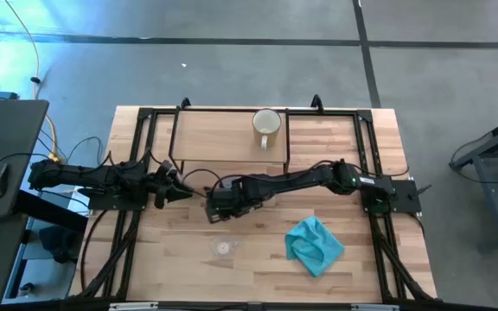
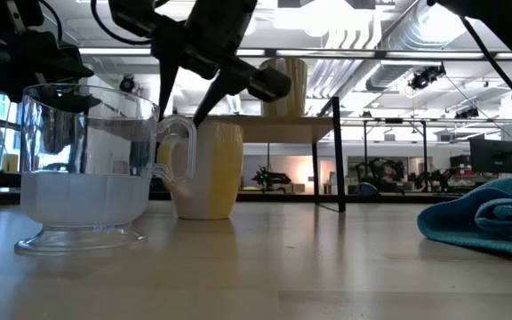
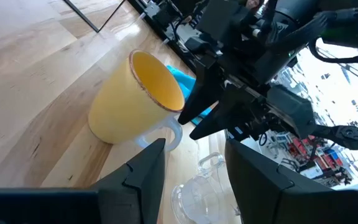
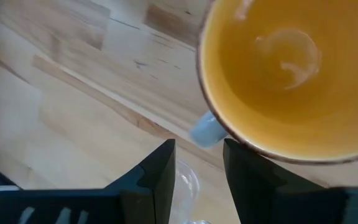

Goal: Stack small to large cups/mugs on shelf
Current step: Put the yellow mug on the shelf

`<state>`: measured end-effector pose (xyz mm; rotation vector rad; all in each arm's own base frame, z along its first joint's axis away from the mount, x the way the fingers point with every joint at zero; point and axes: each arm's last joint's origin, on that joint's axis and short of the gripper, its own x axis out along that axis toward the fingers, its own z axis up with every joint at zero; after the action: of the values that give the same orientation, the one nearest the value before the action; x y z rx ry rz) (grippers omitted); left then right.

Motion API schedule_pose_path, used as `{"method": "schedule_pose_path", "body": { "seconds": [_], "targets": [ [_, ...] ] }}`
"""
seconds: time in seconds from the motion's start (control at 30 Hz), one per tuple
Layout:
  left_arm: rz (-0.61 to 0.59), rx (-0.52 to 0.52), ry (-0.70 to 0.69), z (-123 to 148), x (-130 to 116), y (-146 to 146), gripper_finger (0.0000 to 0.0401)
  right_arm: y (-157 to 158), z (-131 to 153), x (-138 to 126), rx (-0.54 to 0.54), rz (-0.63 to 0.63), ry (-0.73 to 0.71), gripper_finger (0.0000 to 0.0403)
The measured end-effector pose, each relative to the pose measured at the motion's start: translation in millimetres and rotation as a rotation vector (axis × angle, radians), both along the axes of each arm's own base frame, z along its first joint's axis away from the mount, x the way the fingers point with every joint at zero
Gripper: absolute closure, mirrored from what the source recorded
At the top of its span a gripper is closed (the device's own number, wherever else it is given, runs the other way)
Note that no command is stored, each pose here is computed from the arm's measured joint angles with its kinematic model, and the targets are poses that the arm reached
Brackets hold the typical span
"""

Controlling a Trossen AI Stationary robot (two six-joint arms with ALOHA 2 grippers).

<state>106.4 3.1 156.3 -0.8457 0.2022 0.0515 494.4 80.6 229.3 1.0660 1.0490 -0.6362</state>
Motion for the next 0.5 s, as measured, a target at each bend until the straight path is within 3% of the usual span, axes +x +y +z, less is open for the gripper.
{"method": "schedule_pose_path", "body": {
  "seconds": [0.3,0.5],
  "targets": [
    [-0.015,-0.007,-0.001,0,0,0,0.0247,-16,4,10,-0.048,-0.004,-0.095,0.0276],
    [-0.114,-0.03,-0.015,2,0,-3,0.0247,-16,9,19,-0.065,0.048,-0.204,0.0276]
  ]
}}
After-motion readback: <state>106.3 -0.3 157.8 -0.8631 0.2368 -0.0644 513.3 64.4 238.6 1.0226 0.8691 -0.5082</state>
